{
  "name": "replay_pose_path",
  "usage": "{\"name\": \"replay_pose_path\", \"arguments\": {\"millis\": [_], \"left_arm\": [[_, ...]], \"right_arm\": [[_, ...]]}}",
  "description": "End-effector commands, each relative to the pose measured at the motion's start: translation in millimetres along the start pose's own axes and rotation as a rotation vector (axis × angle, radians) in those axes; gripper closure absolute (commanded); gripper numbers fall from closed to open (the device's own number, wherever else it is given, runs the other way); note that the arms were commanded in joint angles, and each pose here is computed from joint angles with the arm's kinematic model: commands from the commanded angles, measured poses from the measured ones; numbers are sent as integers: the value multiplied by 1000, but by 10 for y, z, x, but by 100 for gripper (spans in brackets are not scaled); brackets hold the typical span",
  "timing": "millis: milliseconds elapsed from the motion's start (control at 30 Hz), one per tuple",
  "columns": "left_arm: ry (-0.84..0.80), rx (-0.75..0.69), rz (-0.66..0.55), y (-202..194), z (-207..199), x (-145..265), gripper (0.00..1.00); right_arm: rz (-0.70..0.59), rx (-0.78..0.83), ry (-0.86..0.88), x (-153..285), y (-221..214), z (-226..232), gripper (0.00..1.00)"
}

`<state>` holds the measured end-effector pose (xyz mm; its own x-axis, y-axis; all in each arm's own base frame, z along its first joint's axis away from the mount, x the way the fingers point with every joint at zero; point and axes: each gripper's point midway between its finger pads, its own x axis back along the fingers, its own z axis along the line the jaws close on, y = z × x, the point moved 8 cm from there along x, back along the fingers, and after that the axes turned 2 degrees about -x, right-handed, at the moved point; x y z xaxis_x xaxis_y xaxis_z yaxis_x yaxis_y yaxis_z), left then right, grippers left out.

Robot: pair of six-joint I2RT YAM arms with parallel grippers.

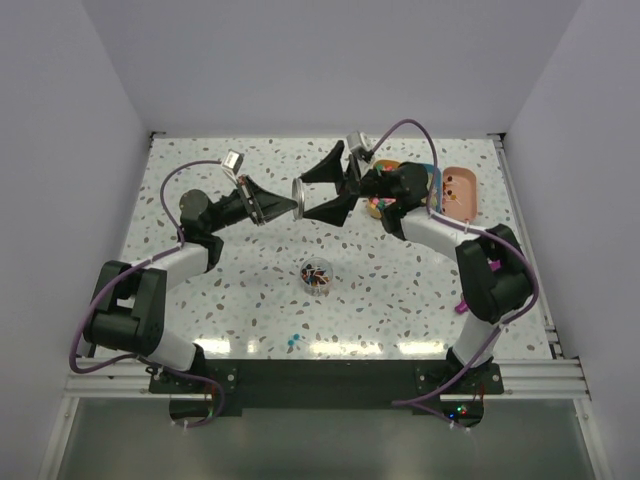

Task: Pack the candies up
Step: Pick up the bottle lid at the center of the board.

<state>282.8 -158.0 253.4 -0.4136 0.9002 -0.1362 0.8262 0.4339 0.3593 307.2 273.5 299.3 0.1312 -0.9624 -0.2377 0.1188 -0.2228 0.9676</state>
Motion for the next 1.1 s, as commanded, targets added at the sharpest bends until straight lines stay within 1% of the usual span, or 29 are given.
{"name": "replay_pose_path", "arguments": {"millis": [0, 167, 600, 700, 833, 867, 900, 933, 967, 1033, 1067], "left_arm": [[-44, -40, 0, 1, -91, -4, 100], [-56, -50, 10, 2, -117, -21, 100], [-66, -66, 27, -7, -129, -34, 100], [-65, -64, 29, -10, -120, -38, 100], [-63, -63, 27, -14, -105, -37, 100], [-63, -63, 27, -17, -99, -36, 100], [-62, -62, 24, -16, -97, -35, 100], [-62, -64, 23, -18, -97, -34, 100], [-60, -61, 23, -21, -89, -33, 100], [-58, -65, 23, -33, -80, -25, 94], [-53, -72, 24, -37, -67, -23, 85]], "right_arm": [[-48, 170, 95, -101, 242, 101, 1], [-45, 146, 128, -140, 221, 116, 1], [-17, 101, 147, -170, 122, 85, 1], [-12, 96, 154, -169, 117, 87, 4], [-15, 89, 157, -169, 116, 93, 12], [-17, 89, 157, -171, 128, 97, 19], [-19, 88, 157, -171, 131, 99, 23], [-19, 81, 157, -176, 128, 102, 30], [-18, 79, 155, -170, 125, 99, 33], [-19, 74, 152, -170, 130, 102, 37], [-16, 65, 148, -164, 130, 101, 39]]}}
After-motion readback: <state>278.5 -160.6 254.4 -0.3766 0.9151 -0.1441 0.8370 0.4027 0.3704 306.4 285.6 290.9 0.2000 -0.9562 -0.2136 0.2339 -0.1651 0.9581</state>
